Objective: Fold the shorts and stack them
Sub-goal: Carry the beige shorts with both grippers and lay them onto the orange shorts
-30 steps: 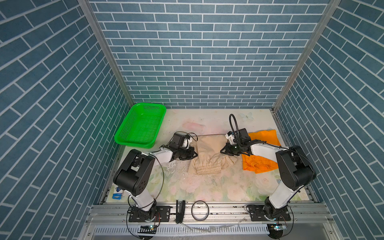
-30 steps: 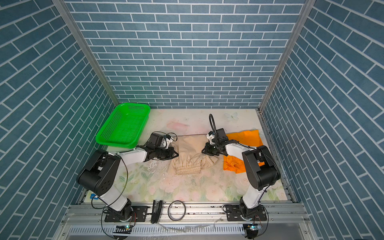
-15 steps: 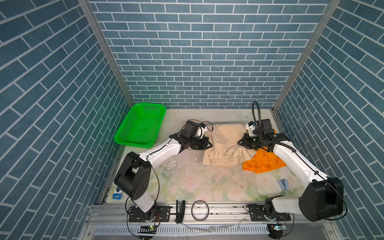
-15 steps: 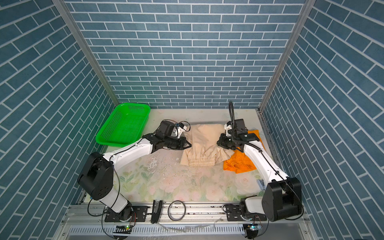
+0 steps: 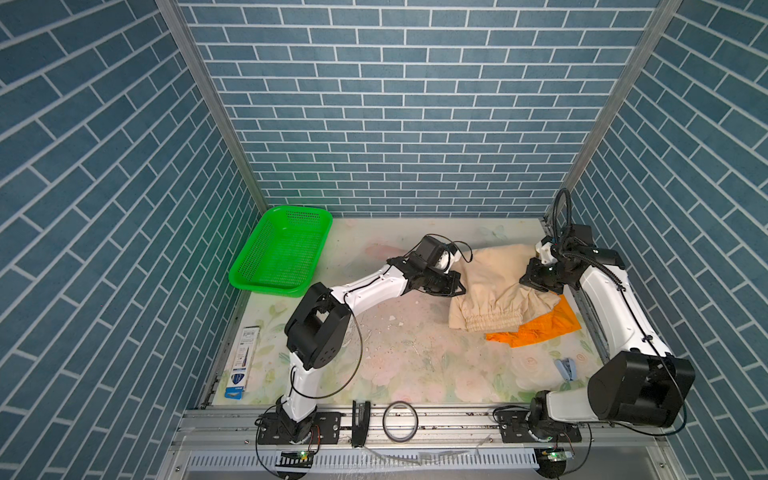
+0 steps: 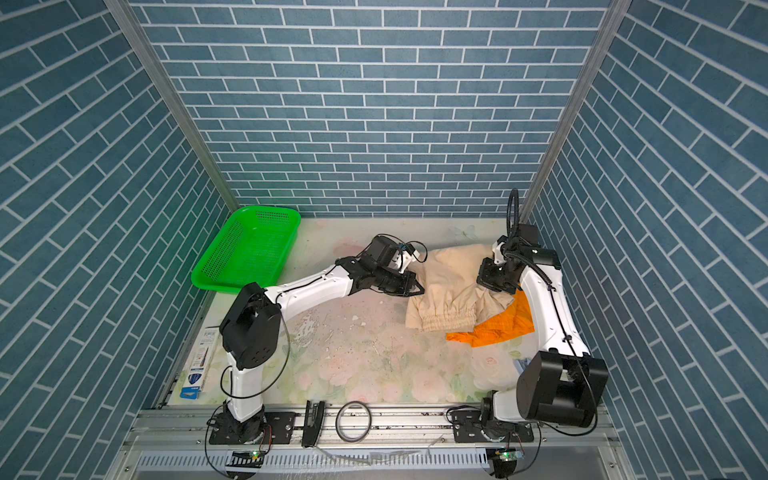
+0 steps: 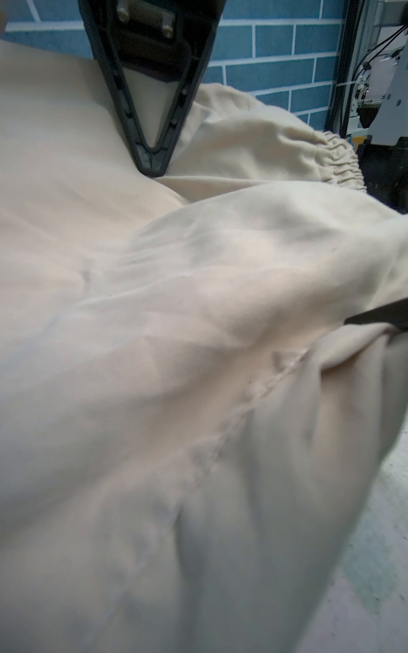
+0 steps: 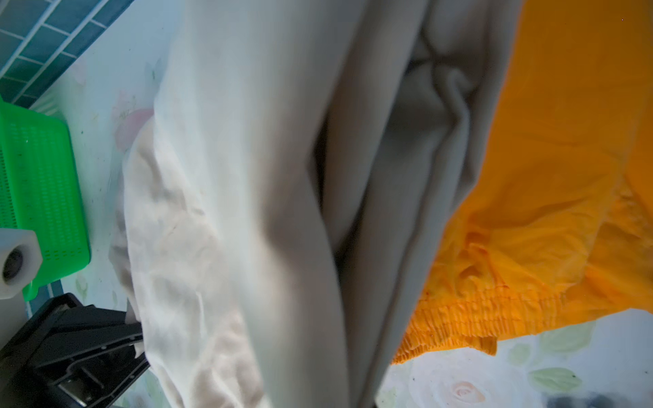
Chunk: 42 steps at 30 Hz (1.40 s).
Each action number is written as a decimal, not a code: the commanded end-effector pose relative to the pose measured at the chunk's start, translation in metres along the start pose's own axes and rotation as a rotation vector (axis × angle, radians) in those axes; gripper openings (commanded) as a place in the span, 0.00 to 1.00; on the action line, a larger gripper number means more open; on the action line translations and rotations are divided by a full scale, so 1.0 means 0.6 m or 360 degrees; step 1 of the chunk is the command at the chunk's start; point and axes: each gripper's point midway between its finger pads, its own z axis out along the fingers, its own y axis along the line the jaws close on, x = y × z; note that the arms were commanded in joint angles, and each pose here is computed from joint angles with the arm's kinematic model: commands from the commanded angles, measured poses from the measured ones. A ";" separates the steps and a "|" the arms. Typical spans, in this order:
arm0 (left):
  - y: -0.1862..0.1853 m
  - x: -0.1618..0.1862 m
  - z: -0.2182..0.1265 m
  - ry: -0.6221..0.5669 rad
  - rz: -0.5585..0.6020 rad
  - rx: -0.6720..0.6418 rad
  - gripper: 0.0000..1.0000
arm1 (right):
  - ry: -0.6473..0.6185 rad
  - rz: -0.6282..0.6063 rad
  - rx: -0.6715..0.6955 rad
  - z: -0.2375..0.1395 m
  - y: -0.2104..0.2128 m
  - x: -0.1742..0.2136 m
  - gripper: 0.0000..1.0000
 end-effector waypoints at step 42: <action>0.001 0.006 0.221 0.0203 0.0218 -0.0047 0.36 | 0.0031 0.0176 0.0358 0.124 -0.253 -0.056 0.35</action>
